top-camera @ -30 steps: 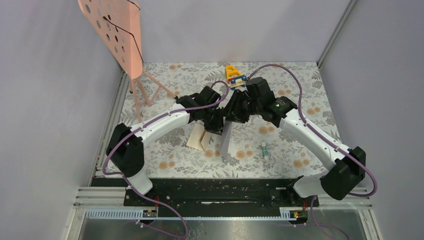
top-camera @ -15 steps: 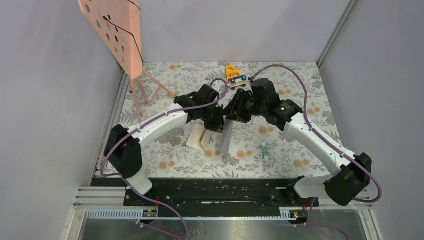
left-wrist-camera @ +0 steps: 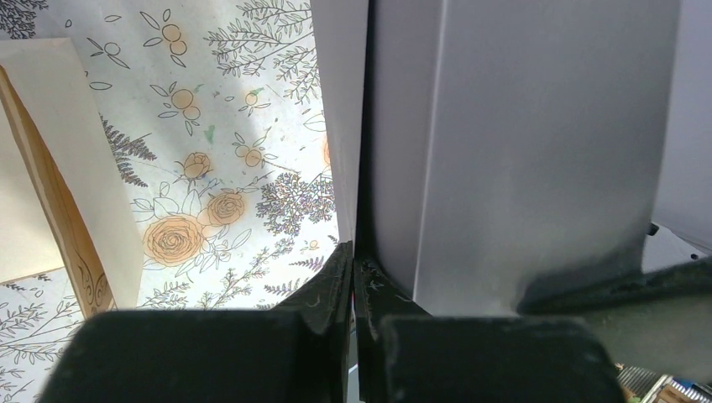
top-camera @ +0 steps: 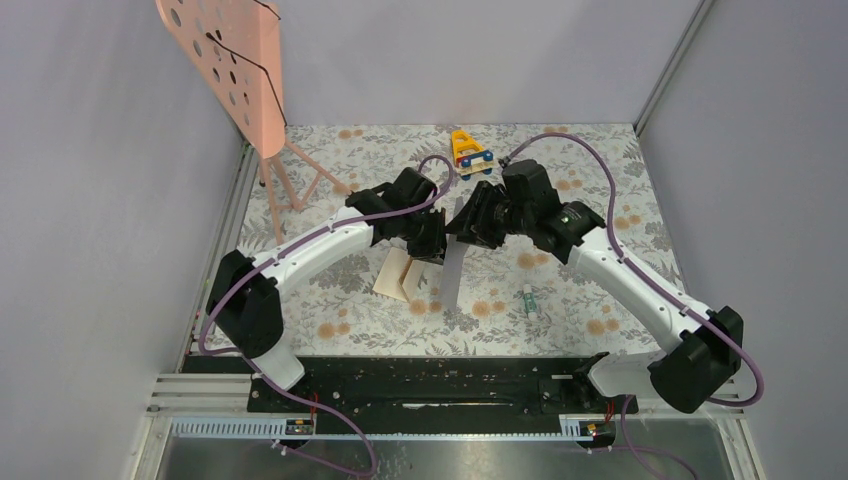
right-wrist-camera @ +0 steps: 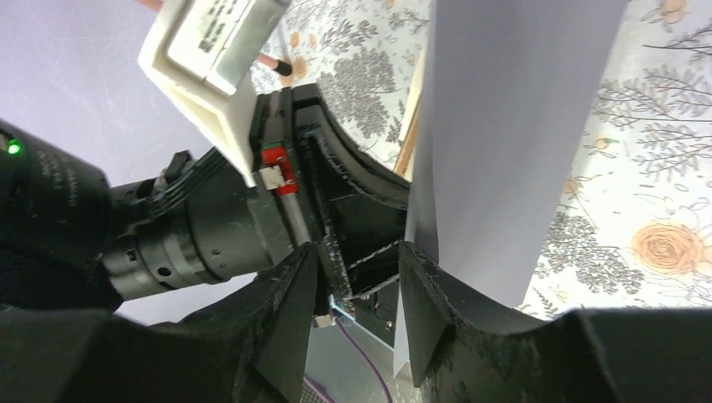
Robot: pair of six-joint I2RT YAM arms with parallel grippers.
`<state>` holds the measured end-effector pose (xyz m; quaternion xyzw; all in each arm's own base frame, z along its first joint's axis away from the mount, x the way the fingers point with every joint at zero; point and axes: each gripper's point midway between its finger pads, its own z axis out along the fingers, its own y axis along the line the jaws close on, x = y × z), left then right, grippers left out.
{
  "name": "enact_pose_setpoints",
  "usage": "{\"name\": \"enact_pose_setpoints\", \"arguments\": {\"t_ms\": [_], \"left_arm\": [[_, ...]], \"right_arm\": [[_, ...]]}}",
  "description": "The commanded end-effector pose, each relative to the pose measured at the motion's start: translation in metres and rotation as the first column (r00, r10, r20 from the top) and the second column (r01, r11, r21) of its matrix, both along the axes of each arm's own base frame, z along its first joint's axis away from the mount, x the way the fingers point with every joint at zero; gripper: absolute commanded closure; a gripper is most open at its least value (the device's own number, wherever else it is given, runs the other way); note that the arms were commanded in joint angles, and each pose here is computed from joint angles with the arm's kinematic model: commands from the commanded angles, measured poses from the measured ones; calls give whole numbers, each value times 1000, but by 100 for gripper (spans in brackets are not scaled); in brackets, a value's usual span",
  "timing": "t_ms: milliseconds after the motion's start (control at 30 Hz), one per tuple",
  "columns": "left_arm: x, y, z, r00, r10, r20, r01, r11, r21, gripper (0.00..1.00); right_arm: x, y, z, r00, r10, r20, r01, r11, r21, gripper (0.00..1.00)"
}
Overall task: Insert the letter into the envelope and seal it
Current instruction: Adjust the envelope.
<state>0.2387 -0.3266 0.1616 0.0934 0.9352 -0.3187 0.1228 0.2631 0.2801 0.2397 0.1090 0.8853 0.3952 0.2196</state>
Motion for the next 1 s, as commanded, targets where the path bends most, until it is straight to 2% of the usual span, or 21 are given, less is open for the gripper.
{"name": "enact_pose_setpoints", "arguments": {"t_ms": [0, 333, 567, 967], "left_arm": [[9, -8, 41, 995, 0, 96, 9, 996, -93, 100], [8, -9, 50, 994, -4, 106, 16, 993, -113, 100], [6, -11, 49, 995, -19, 97, 31, 992, -119, 100], [4, -16, 44, 995, -39, 90, 49, 993, -111, 100]], "right_arm": [[3, -19, 1, 997, -66, 31, 68, 996, -63, 52], [2, -29, -38, 995, -85, -45, 76, 981, -177, 52], [8, -20, -42, 997, -55, -55, 45, 984, -174, 52], [15, -10, -20, 999, -46, -22, 43, 992, -118, 51]]}}
